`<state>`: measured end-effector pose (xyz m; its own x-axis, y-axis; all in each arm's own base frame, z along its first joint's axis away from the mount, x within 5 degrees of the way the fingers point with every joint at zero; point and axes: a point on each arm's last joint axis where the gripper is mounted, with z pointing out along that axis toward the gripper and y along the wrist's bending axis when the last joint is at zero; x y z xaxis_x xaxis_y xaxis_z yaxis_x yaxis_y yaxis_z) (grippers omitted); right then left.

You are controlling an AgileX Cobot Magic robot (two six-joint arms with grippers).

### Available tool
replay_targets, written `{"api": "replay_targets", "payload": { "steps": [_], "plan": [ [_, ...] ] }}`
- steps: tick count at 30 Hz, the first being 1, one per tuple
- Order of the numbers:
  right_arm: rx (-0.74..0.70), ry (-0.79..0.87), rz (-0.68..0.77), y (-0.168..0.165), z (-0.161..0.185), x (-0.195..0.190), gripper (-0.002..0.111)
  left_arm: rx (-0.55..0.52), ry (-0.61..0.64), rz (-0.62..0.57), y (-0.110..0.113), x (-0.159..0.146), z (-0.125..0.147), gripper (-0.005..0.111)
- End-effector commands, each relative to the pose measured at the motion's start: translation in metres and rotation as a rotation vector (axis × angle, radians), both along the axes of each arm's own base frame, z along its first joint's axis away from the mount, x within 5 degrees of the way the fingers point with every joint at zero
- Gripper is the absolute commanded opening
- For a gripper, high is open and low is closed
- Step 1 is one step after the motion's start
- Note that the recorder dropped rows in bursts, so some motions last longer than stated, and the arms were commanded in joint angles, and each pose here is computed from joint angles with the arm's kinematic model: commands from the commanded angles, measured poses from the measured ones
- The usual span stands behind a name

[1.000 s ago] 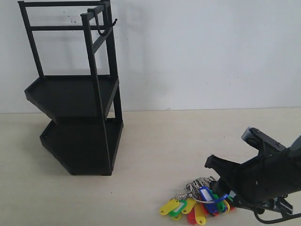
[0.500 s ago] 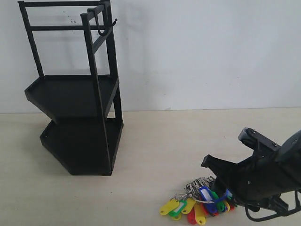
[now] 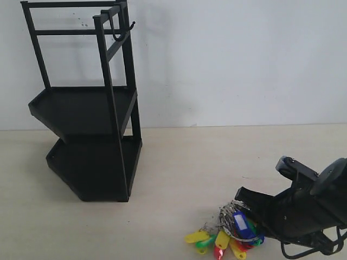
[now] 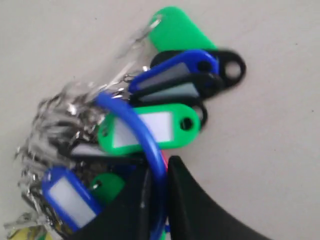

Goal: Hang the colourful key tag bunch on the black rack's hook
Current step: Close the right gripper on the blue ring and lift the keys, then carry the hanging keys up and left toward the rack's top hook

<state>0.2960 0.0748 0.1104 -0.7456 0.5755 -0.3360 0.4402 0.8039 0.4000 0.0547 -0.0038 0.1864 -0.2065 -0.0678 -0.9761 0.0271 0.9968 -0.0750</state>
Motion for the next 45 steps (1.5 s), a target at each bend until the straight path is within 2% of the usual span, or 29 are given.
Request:
{"api": "replay_targets", "payload": {
  "steps": [1,4,12,16,17,19,20,21,23,24,26,27,29,30,32,33,35,36,37,38,39,42,45],
  "plan": [
    [-0.013,-0.01,0.01,0.0,0.0,0.001,0.0,0.008,-0.011,0.0,0.0,0.0,0.001,0.004],
    [-0.041,-0.062,0.051,0.0,0.012,0.002,0.0,0.008,-0.011,0.0,0.0,0.0,0.001,0.004],
    [-0.153,-0.345,0.222,-0.004,0.085,-0.006,0.0,0.008,-0.011,0.0,0.0,0.0,0.001,0.004],
    [-0.122,-0.432,0.224,-0.003,0.114,-0.016,0.0,0.008,-0.011,0.0,0.0,0.0,0.001,0.004],
    [-0.117,-0.452,0.261,0.001,0.121,-0.019,0.0,0.008,-0.011,0.0,0.0,0.0,0.001,0.004],
    [-0.216,-0.52,0.497,0.016,0.136,-0.027,0.0,0.008,-0.011,0.0,0.0,0.0,0.001,0.004],
    [-0.269,-0.552,0.571,0.018,0.141,-0.03,0.0,0.008,-0.011,0.0,0.0,0.0,0.001,0.004],
    [-0.277,-0.581,0.561,0.017,0.148,-0.033,0.0,0.008,-0.011,0.0,0.0,0.0,0.001,0.004],
    [-0.169,-0.599,0.384,0.01,0.159,-0.035,0.0,0.008,-0.011,0.0,0.0,0.0,0.001,0.004],
    [-0.151,-0.606,0.373,0.01,0.162,-0.036,0.0,0.008,-0.011,0.0,0.0,0.0,0.001,0.004],
    [-0.25,-0.642,0.57,0.021,0.171,-0.038,0.0,0.008,-0.011,0.0,0.0,0.0,0.001,0.004],
    [-0.278,-0.652,0.611,0.021,0.174,-0.038,0.0,0.008,-0.011,0.0,0.0,0.0,0.001,0.004],
    [-0.186,-0.65,0.469,0.016,0.178,-0.037,0.0,0.008,-0.011,0.0,0.0,0.0,0.001,0.004],
    [-0.18,-0.648,0.46,0.016,0.177,-0.037,0.0,0.008,-0.011,0.0,0.0,0.0,0.001,0.004],
    [-0.296,-0.684,0.637,0.026,0.18,-0.04,0.0,0.008,-0.011,0.0,0.0,0.0,0.001,0.004],
    [-0.321,-0.698,0.66,0.027,0.182,-0.041,0.0,0.008,-0.011,0.0,0.0,0.0,0.001,0.004],
    [-0.206,-0.694,0.486,0.021,0.186,-0.038,0.0,0.008,-0.011,0.0,0.0,0.0,0.001,0.004],
    [-0.17,-0.679,0.456,0.022,0.184,-0.037,0.0,0.008,-0.011,0.0,0.0,0.0,0.001,0.004],
    [-0.188,-0.683,0.521,0.03,0.185,-0.037,0.0,0.008,-0.011,0.0,0.0,0.0,0.001,0.004],
    [-0.272,-0.71,0.66,0.039,0.188,-0.038,0.0,0.008,-0.011,0.0,0.0,0.0,0.001,0.004],
    [-0.309,-0.725,0.712,0.042,0.19,-0.039,0.0,0.008,-0.011,0.0,0.0,0.0,0.001,0.004],
    [-0.214,-0.737,0.537,0.038,0.194,-0.033,0.0,0.008,-0.011,0.0,0.0,0.0,0.001,0.004],
    [-0.344,-0.814,0.705,0.054,0.204,-0.032,0.0,0.008,-0.011,0.0,0.0,0.0,0.001,0.004]
  ]
}}
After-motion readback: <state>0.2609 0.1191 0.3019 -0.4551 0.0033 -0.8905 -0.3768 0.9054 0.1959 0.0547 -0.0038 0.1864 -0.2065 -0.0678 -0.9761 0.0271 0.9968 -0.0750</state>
